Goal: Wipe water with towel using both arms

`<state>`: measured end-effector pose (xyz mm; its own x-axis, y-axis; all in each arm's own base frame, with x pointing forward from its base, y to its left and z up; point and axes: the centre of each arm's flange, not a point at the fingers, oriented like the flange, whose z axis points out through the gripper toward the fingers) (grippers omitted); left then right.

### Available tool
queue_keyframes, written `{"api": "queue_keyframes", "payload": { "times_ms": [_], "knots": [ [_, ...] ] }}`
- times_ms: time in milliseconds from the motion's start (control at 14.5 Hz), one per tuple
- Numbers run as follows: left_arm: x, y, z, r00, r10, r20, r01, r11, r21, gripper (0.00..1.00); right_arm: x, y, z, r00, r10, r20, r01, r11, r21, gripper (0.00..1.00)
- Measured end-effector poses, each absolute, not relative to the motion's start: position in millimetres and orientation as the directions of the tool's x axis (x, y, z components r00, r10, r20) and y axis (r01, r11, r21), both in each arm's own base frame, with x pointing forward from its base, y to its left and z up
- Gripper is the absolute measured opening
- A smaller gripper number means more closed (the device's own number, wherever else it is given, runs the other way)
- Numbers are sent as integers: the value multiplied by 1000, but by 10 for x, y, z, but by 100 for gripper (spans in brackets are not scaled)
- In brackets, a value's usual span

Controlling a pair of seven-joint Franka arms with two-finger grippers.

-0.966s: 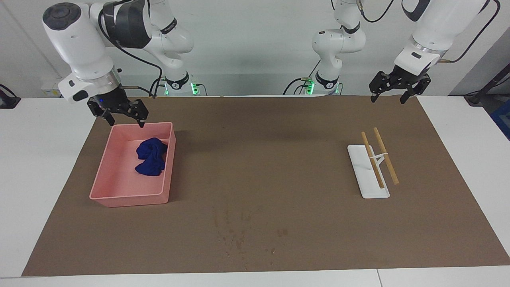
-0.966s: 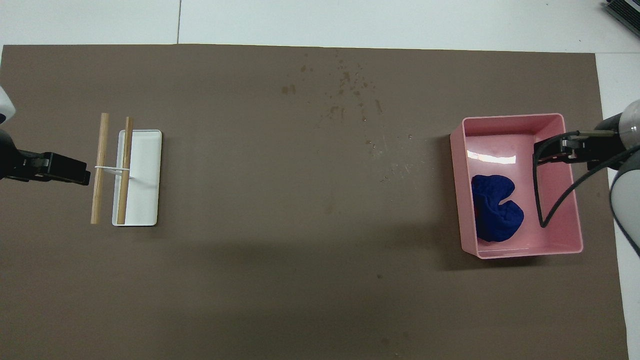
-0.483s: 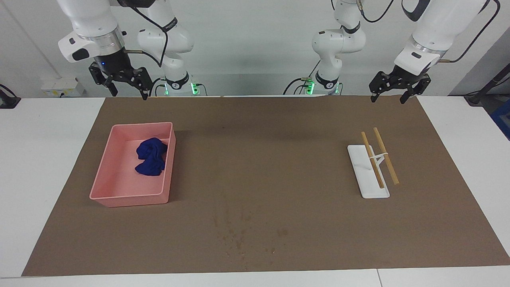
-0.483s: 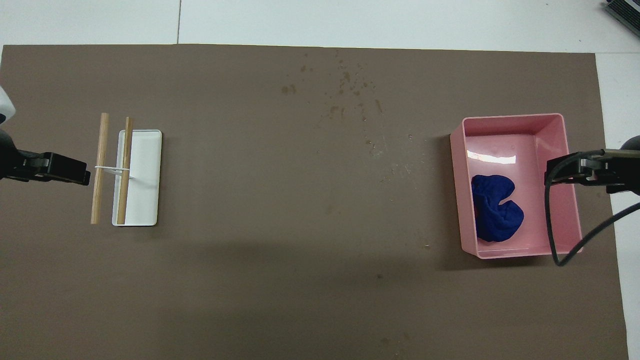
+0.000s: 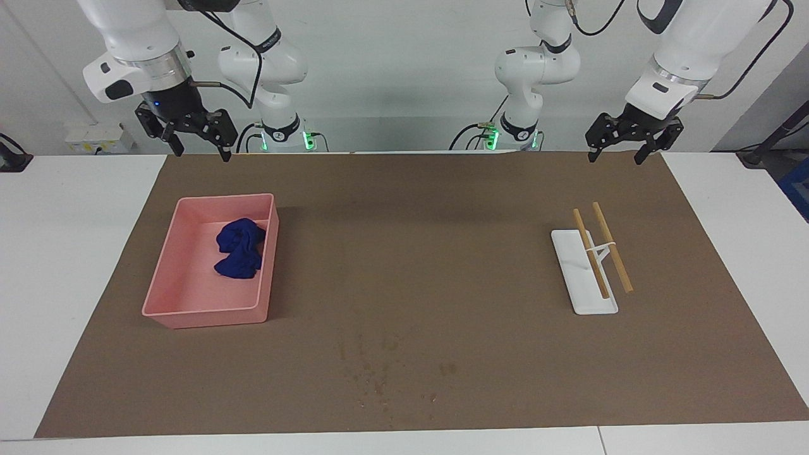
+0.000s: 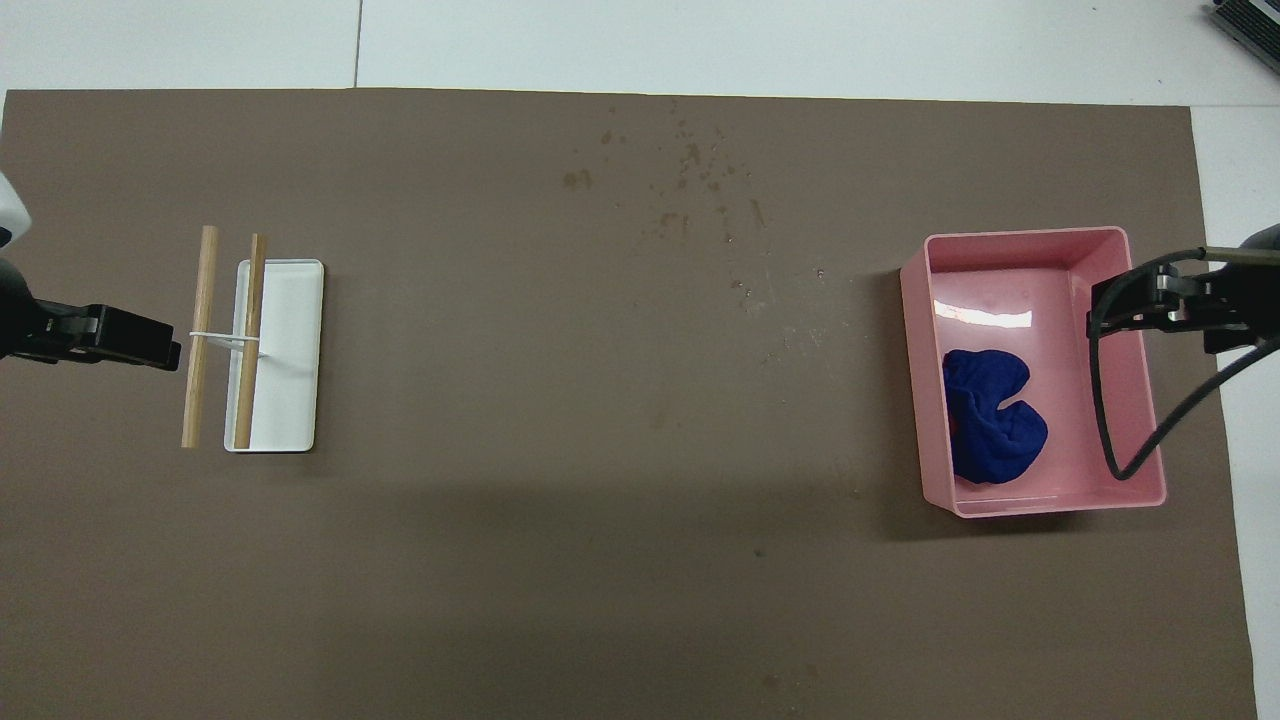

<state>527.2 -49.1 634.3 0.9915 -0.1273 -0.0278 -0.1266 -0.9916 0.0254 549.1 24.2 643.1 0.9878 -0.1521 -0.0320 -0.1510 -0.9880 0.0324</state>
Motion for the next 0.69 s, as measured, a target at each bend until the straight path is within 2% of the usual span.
{"api": "queue_keyframes", "payload": {
  "times_ms": [207, 690],
  "knots": [
    [5272, -491, 6343, 991, -127, -28, -127, -992, 25, 100, 5433, 243, 6400, 985, -153, -75, -150, -988, 41, 100],
    [5272, -491, 6343, 991, -127, -28, -127, -992, 25, 100, 5382, 211, 6326, 983, -159, -96, -155, -987, 47, 100]
  ]
}}
